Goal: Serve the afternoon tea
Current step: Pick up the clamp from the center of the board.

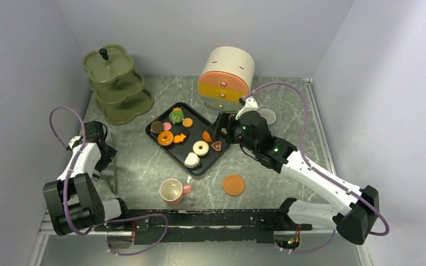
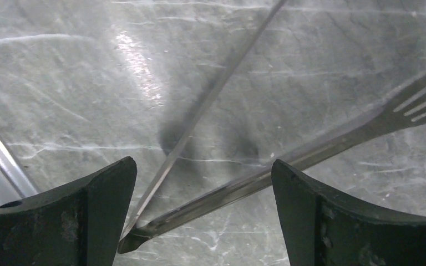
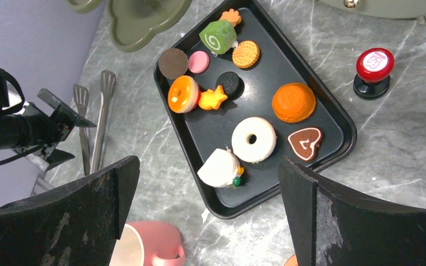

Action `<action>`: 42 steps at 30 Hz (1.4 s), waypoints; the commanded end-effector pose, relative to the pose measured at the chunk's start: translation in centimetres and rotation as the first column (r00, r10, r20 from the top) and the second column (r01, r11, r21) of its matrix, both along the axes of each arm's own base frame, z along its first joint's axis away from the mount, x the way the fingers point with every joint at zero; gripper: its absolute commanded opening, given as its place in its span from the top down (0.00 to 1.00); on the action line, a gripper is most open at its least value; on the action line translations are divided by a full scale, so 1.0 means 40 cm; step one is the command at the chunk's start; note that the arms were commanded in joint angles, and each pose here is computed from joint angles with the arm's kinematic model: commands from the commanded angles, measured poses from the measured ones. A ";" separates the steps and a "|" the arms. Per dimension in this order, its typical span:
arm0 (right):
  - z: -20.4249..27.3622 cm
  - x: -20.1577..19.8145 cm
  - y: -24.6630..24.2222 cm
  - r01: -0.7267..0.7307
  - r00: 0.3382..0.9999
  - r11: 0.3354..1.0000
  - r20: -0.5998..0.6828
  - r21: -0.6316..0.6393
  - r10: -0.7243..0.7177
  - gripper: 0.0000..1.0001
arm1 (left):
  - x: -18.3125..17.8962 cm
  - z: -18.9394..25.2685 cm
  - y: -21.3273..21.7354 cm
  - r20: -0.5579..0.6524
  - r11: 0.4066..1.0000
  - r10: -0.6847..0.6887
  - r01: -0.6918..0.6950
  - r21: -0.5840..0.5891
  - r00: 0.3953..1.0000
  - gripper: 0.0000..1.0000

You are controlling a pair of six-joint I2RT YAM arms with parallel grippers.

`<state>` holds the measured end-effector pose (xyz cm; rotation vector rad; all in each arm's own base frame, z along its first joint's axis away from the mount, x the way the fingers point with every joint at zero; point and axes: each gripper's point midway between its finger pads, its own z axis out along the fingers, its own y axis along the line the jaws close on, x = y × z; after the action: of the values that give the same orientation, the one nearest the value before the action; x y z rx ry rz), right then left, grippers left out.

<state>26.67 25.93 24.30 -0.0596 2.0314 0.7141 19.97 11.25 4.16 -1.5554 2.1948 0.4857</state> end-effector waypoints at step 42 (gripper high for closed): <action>-0.031 0.022 -0.028 0.040 0.999 0.994 -0.010 -0.104 -0.041 0.00 | 0.167 0.026 -0.216 0.069 0.832 -0.548 0.552 -0.058 0.834 0.03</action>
<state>26.90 25.68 23.07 -0.0853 2.0813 0.6464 26.16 2.27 4.93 -0.9556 2.4702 0.1041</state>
